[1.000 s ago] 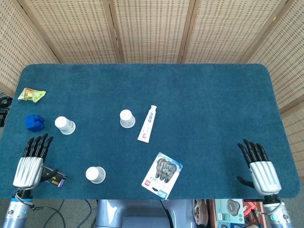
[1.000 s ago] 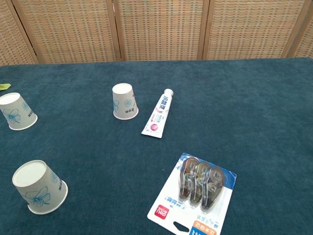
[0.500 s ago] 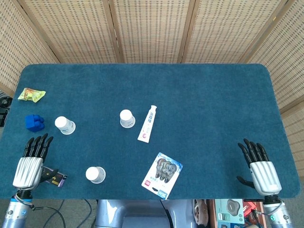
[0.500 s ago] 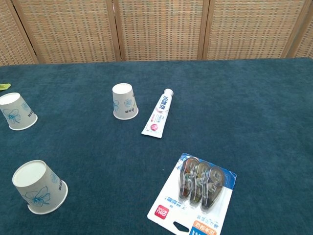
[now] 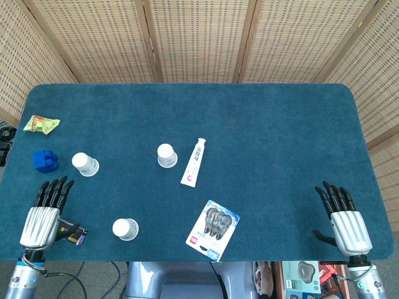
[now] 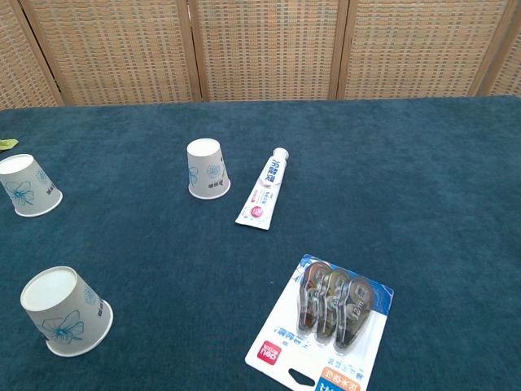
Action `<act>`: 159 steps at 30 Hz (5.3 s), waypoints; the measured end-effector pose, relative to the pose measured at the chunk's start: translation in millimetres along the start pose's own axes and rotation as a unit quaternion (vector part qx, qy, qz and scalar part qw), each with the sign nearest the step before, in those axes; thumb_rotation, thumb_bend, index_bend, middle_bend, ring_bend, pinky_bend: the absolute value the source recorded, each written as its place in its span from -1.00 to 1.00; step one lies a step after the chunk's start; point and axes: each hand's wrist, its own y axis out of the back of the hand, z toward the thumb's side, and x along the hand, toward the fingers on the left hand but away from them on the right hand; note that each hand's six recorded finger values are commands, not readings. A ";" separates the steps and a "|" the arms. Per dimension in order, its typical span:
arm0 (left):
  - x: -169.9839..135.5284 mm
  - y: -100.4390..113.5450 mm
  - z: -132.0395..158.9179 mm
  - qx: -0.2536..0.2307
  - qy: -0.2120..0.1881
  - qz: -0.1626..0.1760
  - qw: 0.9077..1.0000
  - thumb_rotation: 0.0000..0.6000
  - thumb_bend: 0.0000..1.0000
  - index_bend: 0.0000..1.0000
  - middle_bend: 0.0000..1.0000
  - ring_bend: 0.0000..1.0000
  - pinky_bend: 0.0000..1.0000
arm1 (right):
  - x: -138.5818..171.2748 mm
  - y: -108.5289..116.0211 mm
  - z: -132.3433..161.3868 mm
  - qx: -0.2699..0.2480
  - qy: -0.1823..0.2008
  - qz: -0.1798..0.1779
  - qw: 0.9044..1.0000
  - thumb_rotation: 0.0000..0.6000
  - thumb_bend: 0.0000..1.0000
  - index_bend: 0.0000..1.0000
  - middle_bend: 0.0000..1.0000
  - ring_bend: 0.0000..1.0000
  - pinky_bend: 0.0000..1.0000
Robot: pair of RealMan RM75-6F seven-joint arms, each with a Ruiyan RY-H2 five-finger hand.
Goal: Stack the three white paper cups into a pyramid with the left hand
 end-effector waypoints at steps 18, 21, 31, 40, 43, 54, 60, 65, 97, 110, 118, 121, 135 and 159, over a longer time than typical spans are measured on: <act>7.9 3.5 48.0 0.034 -0.078 -0.098 0.991 1.00 -0.67 -0.74 -1.00 -1.00 -1.00 | -0.7 4.7 -5.6 -0.006 -0.008 -0.006 1.000 1.00 -1.00 -1.00 -1.00 -1.00 -1.00; 9.2 2.7 55.0 0.048 -0.088 -0.129 0.987 1.00 -0.67 -0.74 -1.00 -1.00 -1.00 | -0.8 5.2 -6.7 -0.008 -0.010 -0.007 1.000 1.00 -1.00 -1.00 -1.00 -1.00 -1.00; 19.0 -9.2 69.3 0.081 -0.101 -0.187 0.974 1.00 -0.67 -0.68 -1.00 -1.00 -1.00 | -0.6 7.9 -8.7 -0.012 -0.012 -0.010 1.000 1.00 -1.00 -1.00 -1.00 -1.00 -1.00; 33.9 -31.9 94.8 0.081 -0.120 -0.215 0.966 1.00 -0.67 -0.63 -1.00 -1.00 -1.00 | -1.4 9.4 -12.6 -0.017 -0.018 -0.011 1.000 1.00 -1.00 -1.00 -1.00 -1.00 -1.00; 37.0 -37.8 101.7 0.077 -0.125 -0.219 0.965 1.00 -0.67 -0.57 -1.00 -1.00 -1.00 | -1.2 10.2 -13.4 -0.018 -0.018 -0.012 1.000 1.00 -1.00 -1.00 -1.00 -1.00 -1.00; 41.8 -47.8 105.3 0.077 -0.122 -0.221 0.965 1.00 -0.67 -0.16 -1.00 -1.00 -1.00 | -1.1 11.9 -14.4 -0.020 -0.020 -0.015 0.999 1.00 -1.00 -1.00 -1.00 -1.00 -1.00; 42.1 -47.3 102.7 0.080 -0.119 -0.219 0.965 1.00 -0.67 -0.10 -1.00 -1.00 -1.00 | -1.0 11.6 -14.6 -0.020 -0.020 -0.014 0.999 1.00 -1.00 -1.00 -1.00 -1.00 -1.00; 43.5 -44.8 102.1 0.081 -0.117 -0.215 0.966 1.00 -0.67 -0.07 -1.00 -1.00 -1.00 | -1.1 11.8 -14.5 -0.020 -0.020 -0.015 0.999 1.00 -1.00 -1.00 -1.00 -1.00 -1.00; 161.9 -1.6 41.2 0.076 0.024 -0.176 0.981 1.00 -0.67 -0.07 -1.00 -1.00 -1.00 | 0.3 9.9 -10.3 -0.018 -0.015 -0.008 1.000 1.00 -1.00 -1.00 -1.00 -1.00 -1.00; 202.3 -16.7 30.6 0.069 0.077 -0.189 0.977 1.00 -0.67 -0.07 -1.00 -1.00 -1.00 | -0.6 12.4 -14.5 -0.026 -0.020 -0.009 0.999 1.00 -1.00 -1.00 -1.00 -1.00 -1.00; 211.2 -21.4 23.0 0.064 0.095 -0.195 0.974 1.00 -0.67 -0.07 -1.00 -1.00 -1.00 | -1.5 12.1 -16.5 -0.027 -0.022 -0.008 0.999 1.00 -1.00 -1.00 -1.00 -1.00 -1.00; 212.0 -23.9 22.4 0.065 0.096 -0.197 0.973 1.00 -0.67 -0.07 -1.00 -1.00 -1.00 | -1.6 11.9 -16.6 -0.026 -0.022 -0.007 0.999 1.00 -1.00 -1.00 -1.00 -1.00 -1.00; 217.7 -27.7 21.6 0.058 0.101 -0.188 0.975 1.00 -0.67 -0.08 -1.00 -1.00 -1.00 | -0.9 10.5 -15.6 -0.024 -0.023 -0.004 0.999 1.00 -1.00 -1.00 -1.00 -1.00 -1.00; 201.5 -1.5 23.4 0.057 0.080 -0.219 0.971 1.00 -0.67 -0.83 -1.00 -1.00 -1.00 | -1.4 12.3 -17.7 -0.025 -0.027 -0.009 0.999 1.00 -1.00 -1.00 -1.00 -1.00 -1.00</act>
